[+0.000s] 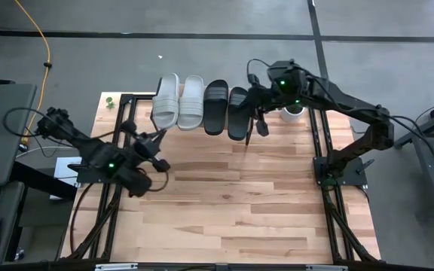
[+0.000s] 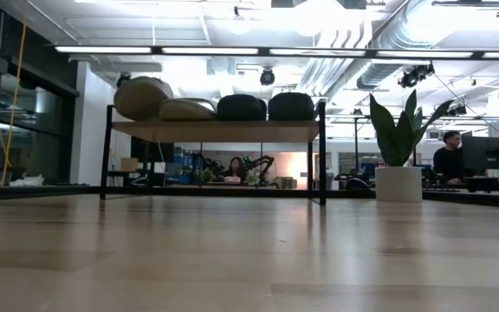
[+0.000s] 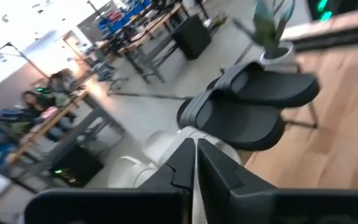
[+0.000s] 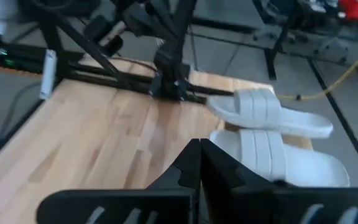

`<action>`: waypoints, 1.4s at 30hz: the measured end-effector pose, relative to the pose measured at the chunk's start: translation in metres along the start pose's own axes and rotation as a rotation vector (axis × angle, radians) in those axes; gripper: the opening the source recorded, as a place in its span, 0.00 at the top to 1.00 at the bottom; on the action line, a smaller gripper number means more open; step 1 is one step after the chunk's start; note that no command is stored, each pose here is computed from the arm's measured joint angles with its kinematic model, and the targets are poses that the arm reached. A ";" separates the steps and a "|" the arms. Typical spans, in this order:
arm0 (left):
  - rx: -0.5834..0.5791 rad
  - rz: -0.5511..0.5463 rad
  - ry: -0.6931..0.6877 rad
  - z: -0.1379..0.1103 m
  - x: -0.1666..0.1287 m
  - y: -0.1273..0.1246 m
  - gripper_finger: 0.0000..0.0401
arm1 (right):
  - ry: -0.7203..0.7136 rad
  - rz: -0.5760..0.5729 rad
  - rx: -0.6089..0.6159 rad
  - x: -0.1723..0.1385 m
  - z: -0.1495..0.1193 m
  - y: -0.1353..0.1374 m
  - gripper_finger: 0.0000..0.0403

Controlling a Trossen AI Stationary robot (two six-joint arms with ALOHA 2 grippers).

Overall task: Pick and place slides into the shelf
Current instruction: Return to Home Position

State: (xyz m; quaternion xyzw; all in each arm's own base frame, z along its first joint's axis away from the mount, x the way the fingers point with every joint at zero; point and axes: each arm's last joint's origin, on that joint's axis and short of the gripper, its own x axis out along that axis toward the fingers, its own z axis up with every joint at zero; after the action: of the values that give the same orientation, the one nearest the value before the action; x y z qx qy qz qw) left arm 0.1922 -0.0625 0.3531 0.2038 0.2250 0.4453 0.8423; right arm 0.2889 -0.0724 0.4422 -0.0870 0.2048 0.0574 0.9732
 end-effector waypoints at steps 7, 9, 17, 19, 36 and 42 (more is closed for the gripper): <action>-0.081 -0.061 -0.078 0.002 -0.019 0.023 0.97 | -0.150 0.029 -0.027 -0.030 0.019 0.016 1.00; -0.097 -0.081 -0.094 0.002 -0.023 0.028 0.99 | -0.188 0.034 -0.033 -0.040 0.024 0.022 1.00; -0.089 -0.246 -0.135 -0.001 -0.041 0.050 0.99 | -0.310 0.048 -0.058 -0.081 0.039 0.052 1.00; -0.121 -0.318 -0.154 0.002 -0.046 0.055 0.99 | -0.325 0.045 -0.051 -0.088 0.040 0.059 1.00; -0.171 -0.679 -0.554 0.058 -0.043 0.059 1.00 | -0.387 -0.016 -0.062 -0.118 0.048 0.095 1.00; -0.223 -0.671 -0.535 0.062 0.003 0.071 1.00 | -0.401 -0.019 -0.060 -0.119 0.049 0.097 1.00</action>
State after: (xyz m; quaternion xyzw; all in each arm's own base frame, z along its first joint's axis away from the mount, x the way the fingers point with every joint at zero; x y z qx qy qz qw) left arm 0.1819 -0.0318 0.4415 0.1353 0.0034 0.1004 0.9857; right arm 0.1854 0.0229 0.5210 -0.1047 0.0042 0.0703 0.9920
